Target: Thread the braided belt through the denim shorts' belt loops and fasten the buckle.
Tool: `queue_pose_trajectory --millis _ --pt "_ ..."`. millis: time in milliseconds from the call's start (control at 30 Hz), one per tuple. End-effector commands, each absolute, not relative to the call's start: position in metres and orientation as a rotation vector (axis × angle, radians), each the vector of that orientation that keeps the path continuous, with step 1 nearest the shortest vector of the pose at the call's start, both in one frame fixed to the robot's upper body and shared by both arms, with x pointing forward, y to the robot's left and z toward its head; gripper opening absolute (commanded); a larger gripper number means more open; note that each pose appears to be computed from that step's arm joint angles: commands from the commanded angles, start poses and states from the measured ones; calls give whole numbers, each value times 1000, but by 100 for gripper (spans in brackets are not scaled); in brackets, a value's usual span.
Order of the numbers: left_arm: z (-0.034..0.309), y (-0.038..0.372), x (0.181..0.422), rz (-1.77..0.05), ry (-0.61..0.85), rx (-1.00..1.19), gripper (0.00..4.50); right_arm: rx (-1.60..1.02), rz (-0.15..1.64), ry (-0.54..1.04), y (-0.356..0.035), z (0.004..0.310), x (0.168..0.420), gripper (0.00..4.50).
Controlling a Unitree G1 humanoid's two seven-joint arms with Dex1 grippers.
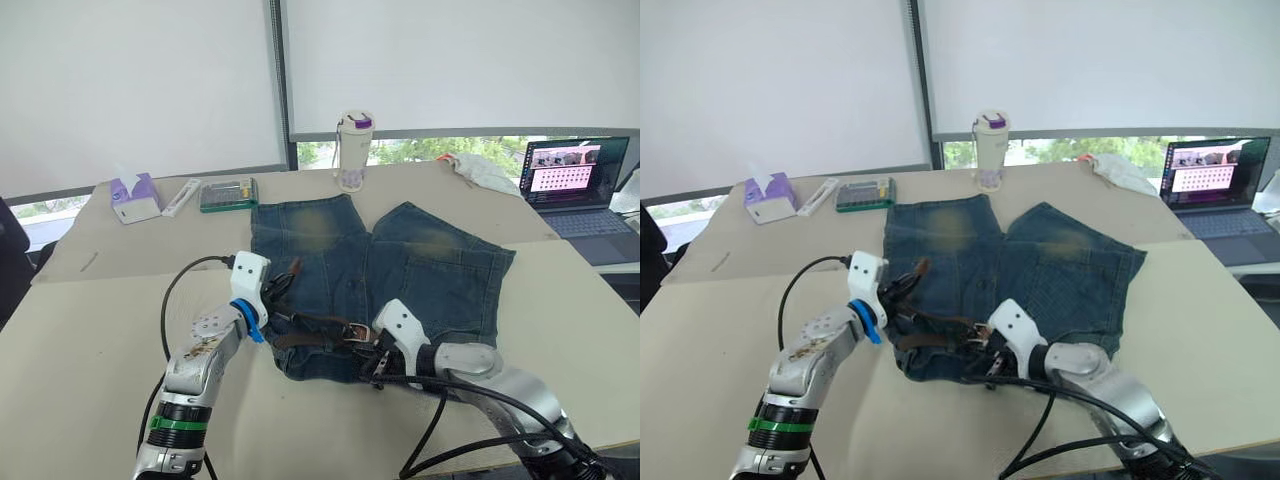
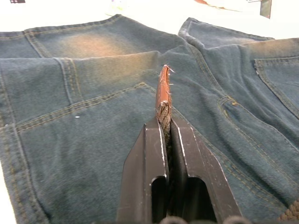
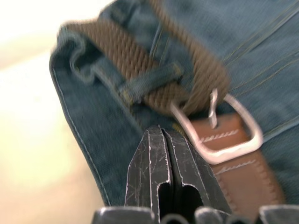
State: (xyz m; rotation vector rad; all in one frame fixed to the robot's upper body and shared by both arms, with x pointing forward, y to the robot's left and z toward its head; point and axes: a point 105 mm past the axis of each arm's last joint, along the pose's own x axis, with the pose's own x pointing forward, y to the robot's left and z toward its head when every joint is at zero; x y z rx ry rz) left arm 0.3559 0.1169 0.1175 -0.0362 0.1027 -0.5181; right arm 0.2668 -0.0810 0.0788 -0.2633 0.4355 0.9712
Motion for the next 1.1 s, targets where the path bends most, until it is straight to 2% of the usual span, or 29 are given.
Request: queue_pose_trajectory --millis 33,67,233,367,567,667,1100 --pt "132 120 356 -509 52 -31 0 -298 945 386 -84 84 276 4" --pt "131 121 355 -508 53 -31 0 -296 946 374 -84 86 277 4" --pt "130 122 355 -503 54 -30 0 -28 1174 243 -61 134 249 4" --pt "130 121 356 -503 55 -32 0 4 1074 193 -68 143 266 4" --pt "129 123 356 -499 56 -29 0 -39 965 202 -81 136 281 4" --pt "128 124 356 -498 56 -26 0 -100 920 254 -86 121 287 4" --pt "130 124 357 -496 48 -21 0 -241 914 386 -89 82 290 4"
